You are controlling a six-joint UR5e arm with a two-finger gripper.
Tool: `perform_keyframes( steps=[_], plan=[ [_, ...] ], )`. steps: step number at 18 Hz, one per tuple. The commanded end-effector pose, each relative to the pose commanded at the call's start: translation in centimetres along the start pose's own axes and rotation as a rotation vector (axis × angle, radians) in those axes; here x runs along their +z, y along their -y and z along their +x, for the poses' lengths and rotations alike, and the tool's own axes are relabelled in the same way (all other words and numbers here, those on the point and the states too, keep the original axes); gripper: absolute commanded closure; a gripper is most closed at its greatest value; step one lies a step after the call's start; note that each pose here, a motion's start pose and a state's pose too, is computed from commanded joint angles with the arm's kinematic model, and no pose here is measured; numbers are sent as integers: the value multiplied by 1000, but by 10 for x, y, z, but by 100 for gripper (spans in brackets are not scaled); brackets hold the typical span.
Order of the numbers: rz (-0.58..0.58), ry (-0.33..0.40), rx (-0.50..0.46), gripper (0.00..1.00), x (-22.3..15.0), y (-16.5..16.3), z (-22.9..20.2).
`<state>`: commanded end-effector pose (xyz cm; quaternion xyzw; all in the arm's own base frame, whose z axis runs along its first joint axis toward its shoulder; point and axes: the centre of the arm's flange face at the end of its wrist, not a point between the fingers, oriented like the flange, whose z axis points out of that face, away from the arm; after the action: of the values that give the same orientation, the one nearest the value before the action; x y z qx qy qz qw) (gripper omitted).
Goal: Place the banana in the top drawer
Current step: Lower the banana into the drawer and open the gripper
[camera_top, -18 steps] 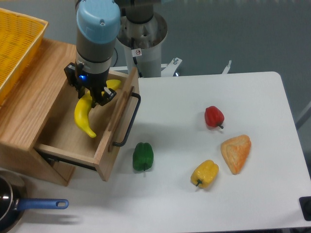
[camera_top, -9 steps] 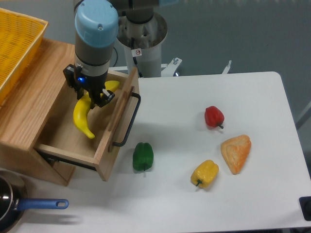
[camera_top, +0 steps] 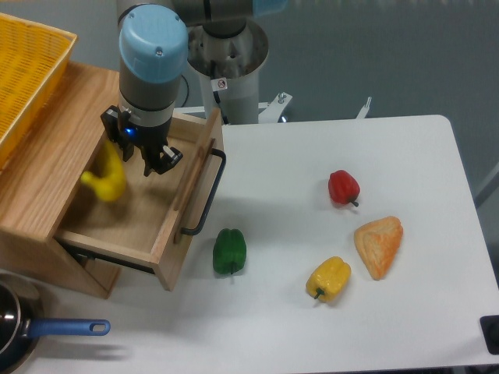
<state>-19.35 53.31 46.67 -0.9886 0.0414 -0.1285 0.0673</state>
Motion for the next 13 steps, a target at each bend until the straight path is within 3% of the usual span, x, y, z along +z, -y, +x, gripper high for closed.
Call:
perform_keyframes(
  steps=[13],
  plan=[
    [-17, 66, 32, 47, -21, -14, -9]
  ],
)
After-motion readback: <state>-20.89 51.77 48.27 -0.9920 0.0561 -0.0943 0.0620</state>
